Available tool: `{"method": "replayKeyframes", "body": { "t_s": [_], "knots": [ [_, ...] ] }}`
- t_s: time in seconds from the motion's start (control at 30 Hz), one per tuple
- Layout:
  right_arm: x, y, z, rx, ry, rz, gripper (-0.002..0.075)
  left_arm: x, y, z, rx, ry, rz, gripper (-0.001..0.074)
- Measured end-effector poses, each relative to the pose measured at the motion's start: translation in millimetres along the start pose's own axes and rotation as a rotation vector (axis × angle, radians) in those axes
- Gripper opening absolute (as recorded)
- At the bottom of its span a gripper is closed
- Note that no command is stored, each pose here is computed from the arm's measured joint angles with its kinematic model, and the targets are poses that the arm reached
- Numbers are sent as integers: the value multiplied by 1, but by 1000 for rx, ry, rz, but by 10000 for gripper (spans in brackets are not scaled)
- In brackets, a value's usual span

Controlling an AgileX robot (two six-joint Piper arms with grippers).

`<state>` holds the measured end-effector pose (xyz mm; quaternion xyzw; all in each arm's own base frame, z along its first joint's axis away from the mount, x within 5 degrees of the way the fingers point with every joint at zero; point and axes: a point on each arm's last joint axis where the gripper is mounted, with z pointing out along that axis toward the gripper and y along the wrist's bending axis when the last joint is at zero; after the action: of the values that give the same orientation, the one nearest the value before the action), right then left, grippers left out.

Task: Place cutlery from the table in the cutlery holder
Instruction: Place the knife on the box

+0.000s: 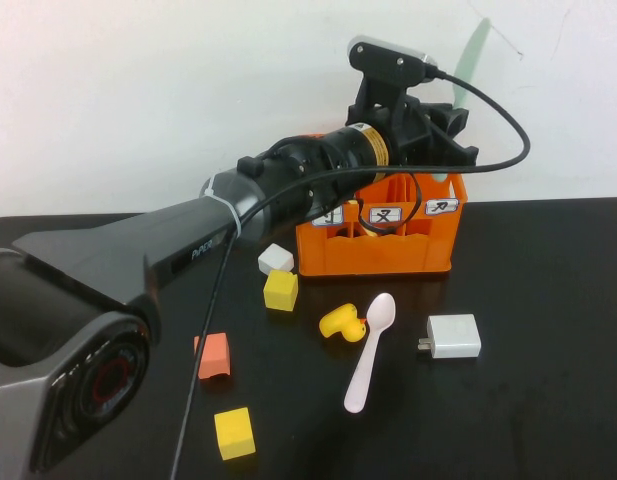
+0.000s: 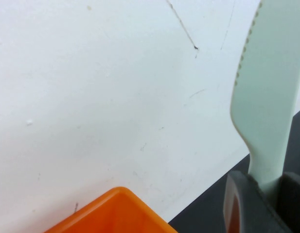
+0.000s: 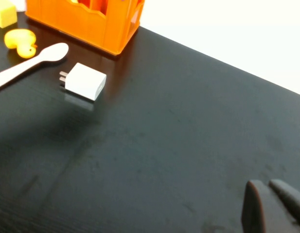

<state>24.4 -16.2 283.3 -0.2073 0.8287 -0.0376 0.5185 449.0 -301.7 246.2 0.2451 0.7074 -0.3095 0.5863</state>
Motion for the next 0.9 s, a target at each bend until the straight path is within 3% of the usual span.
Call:
{"method": "replayKeyframes", "body": {
  "t_s": [0.53,0.9],
  "knots": [
    [0,3,0,-32,1,21,-2,12,5,5,30,-29,62,96],
    [0,6,0,-67,2,44,-2,24,12,10,-11,-46,26,97]
  ]
}}
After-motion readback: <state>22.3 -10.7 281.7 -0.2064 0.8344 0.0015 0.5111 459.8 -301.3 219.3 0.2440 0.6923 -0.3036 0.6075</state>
